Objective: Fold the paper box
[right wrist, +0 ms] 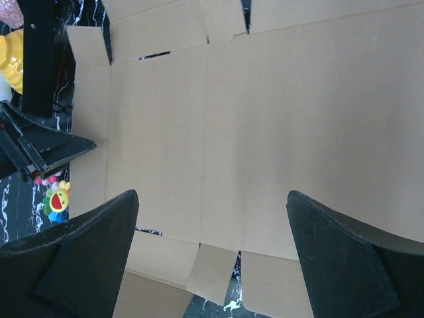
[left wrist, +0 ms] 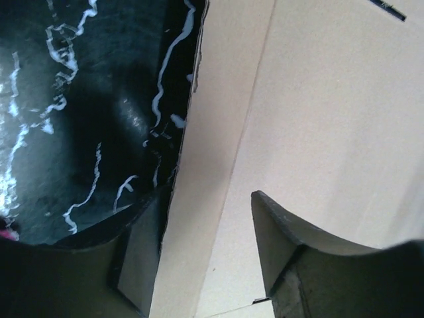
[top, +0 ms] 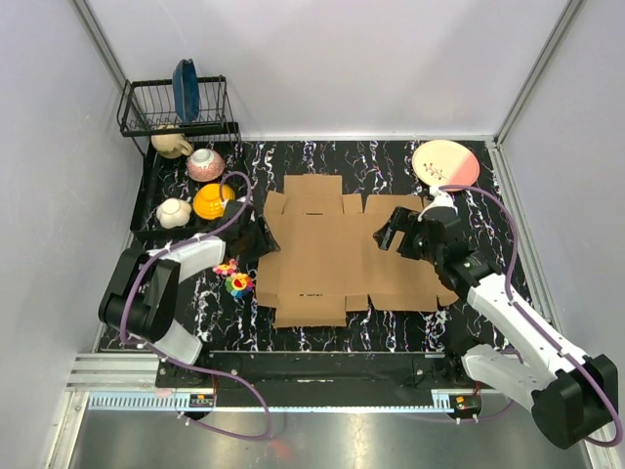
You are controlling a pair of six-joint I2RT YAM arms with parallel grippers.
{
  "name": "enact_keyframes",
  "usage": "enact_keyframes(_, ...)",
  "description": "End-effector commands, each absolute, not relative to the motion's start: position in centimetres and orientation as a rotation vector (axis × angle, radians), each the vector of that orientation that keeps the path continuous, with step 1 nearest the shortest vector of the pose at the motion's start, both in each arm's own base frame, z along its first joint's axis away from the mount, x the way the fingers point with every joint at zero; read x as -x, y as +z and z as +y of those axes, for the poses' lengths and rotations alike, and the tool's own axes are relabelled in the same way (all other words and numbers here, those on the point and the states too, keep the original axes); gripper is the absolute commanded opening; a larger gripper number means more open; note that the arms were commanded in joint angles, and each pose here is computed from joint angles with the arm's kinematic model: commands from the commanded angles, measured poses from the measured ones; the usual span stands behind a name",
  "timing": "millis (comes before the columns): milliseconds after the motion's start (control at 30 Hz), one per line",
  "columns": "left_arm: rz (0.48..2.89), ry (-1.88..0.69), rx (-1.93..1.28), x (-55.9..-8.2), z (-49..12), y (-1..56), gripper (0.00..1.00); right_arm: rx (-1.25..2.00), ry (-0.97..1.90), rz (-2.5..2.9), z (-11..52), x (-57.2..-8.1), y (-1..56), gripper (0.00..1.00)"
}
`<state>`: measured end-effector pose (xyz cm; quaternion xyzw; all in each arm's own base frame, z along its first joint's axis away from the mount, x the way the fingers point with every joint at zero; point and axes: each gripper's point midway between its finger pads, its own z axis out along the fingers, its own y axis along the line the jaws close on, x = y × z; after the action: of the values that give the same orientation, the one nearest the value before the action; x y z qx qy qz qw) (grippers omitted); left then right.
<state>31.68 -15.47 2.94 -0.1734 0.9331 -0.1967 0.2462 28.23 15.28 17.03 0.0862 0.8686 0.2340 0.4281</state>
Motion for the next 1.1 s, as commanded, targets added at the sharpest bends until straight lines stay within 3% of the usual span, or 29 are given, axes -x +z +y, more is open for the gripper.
enact_keyframes(0,2.469,-0.661,0.356,-34.0,-17.5,5.0,0.51,-0.187,0.646,2.106,15.9,-28.2,18.9,1.00)
enact_keyframes(167,2.445,-0.680,0.304,-34.3,-17.8,6.8,0.24,-0.194,0.661,2.078,15.7,-27.8,20.7,1.00)
enact_keyframes(367,2.380,-0.671,0.183,-34.9,-17.8,11.2,0.00,-0.185,0.689,2.013,15.5,-27.2,24.5,1.00)
enact_keyframes(767,1.955,-0.915,-0.206,-34.0,-22.3,33.7,0.00,-0.203,0.608,1.742,10.9,-23.9,37.1,1.00)
enact_keyframes(1067,1.720,-1.305,-0.608,-23.1,-28.1,44.4,0.00,-0.239,0.504,1.620,6.9,-20.9,42.5,1.00)
